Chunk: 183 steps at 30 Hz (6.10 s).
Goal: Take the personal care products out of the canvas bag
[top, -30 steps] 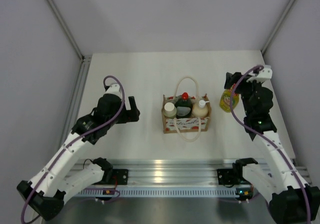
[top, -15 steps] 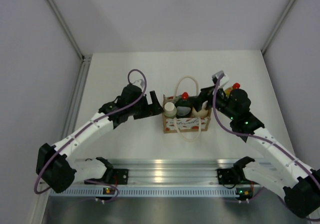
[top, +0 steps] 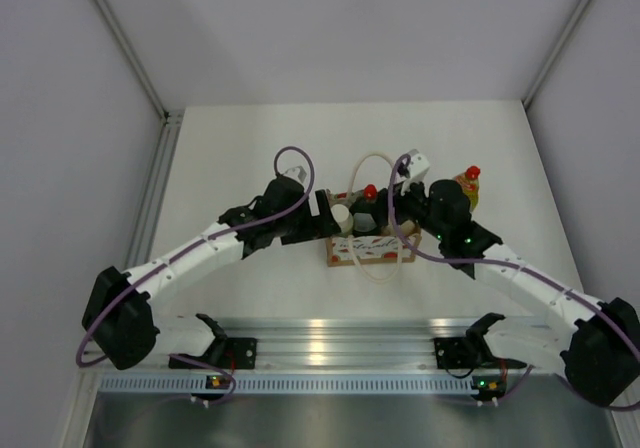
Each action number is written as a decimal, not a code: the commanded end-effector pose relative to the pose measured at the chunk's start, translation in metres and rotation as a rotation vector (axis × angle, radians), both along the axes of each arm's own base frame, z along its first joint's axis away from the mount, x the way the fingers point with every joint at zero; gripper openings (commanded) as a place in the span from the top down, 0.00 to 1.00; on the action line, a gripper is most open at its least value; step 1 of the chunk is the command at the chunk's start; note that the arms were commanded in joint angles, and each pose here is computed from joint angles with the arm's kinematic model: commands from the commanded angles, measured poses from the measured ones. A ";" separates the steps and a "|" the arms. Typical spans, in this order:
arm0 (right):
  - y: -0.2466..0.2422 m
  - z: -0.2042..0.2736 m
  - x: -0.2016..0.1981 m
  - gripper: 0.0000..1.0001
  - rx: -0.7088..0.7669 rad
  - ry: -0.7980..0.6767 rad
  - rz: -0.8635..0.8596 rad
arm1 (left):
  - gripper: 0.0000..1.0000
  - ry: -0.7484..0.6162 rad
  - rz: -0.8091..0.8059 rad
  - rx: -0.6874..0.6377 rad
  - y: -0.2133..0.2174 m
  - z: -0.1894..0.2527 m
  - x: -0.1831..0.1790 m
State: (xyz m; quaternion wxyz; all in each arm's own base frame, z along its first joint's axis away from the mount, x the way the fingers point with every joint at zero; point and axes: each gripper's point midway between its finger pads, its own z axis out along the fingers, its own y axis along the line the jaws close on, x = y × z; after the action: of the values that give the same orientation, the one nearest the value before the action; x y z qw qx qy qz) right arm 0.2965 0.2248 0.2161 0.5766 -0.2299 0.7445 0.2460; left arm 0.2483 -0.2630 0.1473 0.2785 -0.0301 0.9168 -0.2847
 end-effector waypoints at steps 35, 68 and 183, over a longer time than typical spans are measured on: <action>0.047 -0.011 0.025 1.00 -0.015 -0.177 0.115 | 0.03 -0.021 0.001 0.002 0.001 -0.009 -0.005; 0.026 0.104 0.009 1.00 0.127 -0.358 0.043 | 0.02 -0.326 0.104 0.071 0.049 0.069 0.010; 0.267 0.080 0.030 0.41 0.136 -0.338 0.330 | 0.02 -0.519 0.600 0.517 0.229 0.123 -0.023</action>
State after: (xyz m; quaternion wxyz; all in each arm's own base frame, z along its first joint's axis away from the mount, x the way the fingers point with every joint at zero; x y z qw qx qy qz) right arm 0.3398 0.4901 0.2246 0.6064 -0.3660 0.6323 0.3138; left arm 0.2210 -0.0311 0.2687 0.5622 -0.1495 0.8118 0.0518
